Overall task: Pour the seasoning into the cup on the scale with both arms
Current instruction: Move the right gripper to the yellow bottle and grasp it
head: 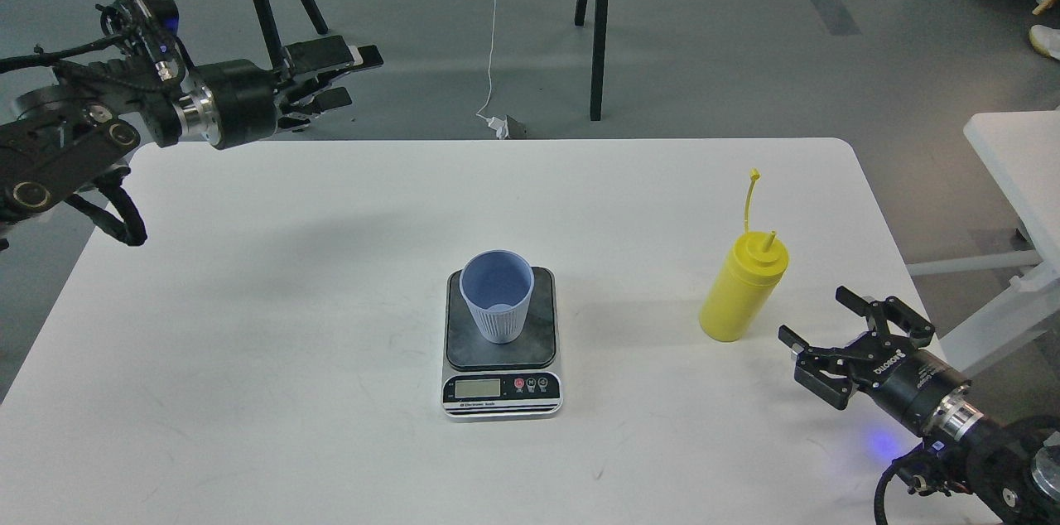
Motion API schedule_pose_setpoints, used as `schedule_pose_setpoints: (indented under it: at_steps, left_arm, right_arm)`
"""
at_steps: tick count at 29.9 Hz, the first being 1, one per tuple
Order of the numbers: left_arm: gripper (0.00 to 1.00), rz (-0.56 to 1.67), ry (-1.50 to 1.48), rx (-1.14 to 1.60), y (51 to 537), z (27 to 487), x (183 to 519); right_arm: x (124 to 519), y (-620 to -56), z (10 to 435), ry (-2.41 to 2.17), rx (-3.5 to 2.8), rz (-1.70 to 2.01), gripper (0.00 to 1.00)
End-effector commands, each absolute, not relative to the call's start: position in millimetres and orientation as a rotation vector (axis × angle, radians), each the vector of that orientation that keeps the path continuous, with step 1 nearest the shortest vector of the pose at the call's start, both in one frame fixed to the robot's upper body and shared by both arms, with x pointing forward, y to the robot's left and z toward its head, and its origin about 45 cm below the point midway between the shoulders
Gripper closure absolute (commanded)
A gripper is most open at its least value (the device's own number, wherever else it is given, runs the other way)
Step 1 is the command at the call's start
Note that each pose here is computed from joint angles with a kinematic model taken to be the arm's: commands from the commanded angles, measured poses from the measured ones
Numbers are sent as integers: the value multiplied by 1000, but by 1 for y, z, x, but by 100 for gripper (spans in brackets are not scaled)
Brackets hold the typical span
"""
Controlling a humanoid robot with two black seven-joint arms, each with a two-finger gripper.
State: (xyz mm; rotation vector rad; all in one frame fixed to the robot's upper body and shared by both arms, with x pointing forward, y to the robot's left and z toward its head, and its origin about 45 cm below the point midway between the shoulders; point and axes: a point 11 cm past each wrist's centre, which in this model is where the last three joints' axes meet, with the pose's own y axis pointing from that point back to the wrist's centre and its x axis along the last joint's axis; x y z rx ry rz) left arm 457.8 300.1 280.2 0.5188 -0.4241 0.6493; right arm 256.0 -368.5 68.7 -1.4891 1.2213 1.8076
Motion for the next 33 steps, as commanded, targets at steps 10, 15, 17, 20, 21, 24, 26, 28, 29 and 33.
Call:
schedule_pose_setpoints:
  at_steps: [10,15,17,20,21,24,26,28,29,33]
  left_arm:
    - [1,644,-392,533,303,264,451]
    - [1,645,-392,534,304,264,451]
    - [1,645,-391,535,304,263,451]
    - [1,645,-391,535,304,263,451]
    - [1,645,-391,535,304,263,451]
    - [1,646,-391,533,304,264,451]
    - [1,647,-392,534,305,264,451]
    - [1,646,-391,533,304,264,451]
    - [1,646,-391,533,304,264,451]
    - [1,647,-391,532,304,264,451]
  right_arm:
    - [278,-339,52,1200,-1481,1829,1]
    - [290,-322,47,1187,-1490,1834,1]
    - [295,-314,48,1168,-1500,1836,1]
    - [297,-303,47,1145,-1505,1845,1]
    - [297,-300,45,1141,-1503,1850,1]
    - [295,-295,43,1142,-1520,1860,13]
    - [295,-292,44,1138,-1545,1864,64]
    - [296,-293,43,1153,-1562,1865,90]
    - [296,-293,45,1147,-1567,1860,95]
    - [329,-296,75,1117,-1651,1777,98]
